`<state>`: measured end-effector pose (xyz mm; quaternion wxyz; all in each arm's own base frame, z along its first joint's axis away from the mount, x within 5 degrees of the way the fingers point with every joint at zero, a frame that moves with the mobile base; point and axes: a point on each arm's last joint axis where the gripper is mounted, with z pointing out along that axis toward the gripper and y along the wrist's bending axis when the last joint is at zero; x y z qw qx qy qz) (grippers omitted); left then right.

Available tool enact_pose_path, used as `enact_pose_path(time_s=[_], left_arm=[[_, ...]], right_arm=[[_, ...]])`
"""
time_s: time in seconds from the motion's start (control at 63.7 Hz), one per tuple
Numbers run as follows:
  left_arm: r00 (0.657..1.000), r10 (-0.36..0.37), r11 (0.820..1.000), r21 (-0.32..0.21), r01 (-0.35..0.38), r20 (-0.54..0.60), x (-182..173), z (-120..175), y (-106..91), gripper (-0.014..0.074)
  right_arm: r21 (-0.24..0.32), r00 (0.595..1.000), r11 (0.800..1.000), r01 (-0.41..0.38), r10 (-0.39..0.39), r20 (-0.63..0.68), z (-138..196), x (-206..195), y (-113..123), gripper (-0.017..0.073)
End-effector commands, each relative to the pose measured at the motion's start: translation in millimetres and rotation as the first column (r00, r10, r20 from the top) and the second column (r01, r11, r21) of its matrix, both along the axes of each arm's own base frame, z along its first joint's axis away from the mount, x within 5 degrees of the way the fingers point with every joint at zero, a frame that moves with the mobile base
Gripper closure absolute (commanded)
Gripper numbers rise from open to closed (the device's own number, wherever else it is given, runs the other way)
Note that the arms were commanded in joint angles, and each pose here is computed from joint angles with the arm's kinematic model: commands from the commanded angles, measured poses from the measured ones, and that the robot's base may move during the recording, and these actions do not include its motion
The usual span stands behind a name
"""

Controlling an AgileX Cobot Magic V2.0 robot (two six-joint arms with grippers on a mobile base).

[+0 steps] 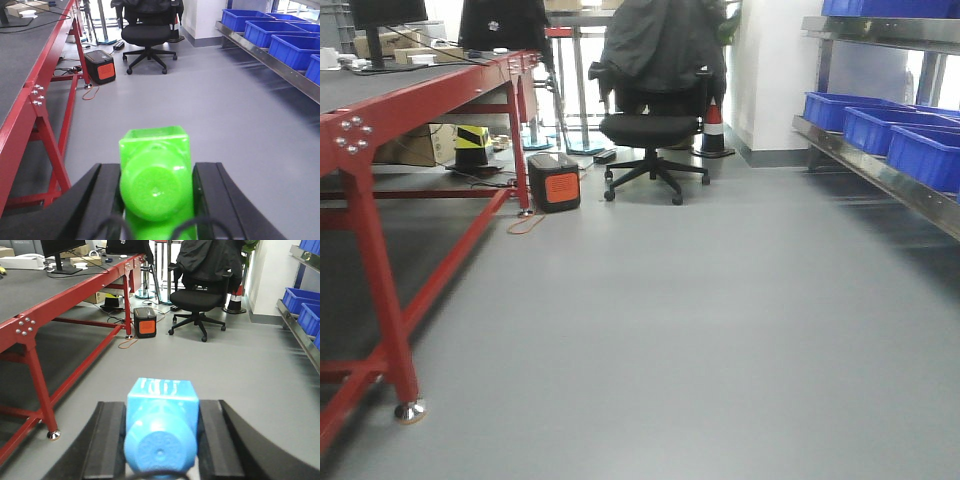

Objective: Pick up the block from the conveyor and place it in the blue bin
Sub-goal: 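Drive the base away from the conveyor holding both blocks, then drive the base up to the shelf of blue bins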

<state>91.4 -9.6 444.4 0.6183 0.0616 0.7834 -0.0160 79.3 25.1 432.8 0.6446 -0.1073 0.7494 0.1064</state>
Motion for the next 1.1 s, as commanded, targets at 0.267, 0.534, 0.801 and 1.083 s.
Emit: enact_pose_path(time_s=[0.267,0.534,0.801,1.083], left_arm=[[1.0,-0.006,1.0,-0.01,0.007,0.025,-1.5,1.9,-0.5,0.0704],[1.0,-0.006,1.0,-0.01,0.007,0.025,-1.5,1.9,-0.5,0.0704],[1.0,-0.006,1.0,-0.01,0.007,0.025,-1.5,1.9,-0.5,0.0704],[1.0,-0.006,1.0,-0.01,0.007,0.025,-1.5,1.9,-0.5,0.0704]], right_arm=[[-0.004,1.0,1.0,0.003,-0.003,0.028,2.0,-0.8,-0.7,0.0712],[-0.004,1.0,1.0,0.003,-0.003,0.028,2.0,-0.8,-0.7,0.0712],[-0.004,1.0,1.0,0.003,-0.003,0.028,2.0,-0.8,-0.7,0.0712],[-0.004,1.0,1.0,0.003,-0.003,0.028,2.0,-0.8,-0.7,0.0712]])
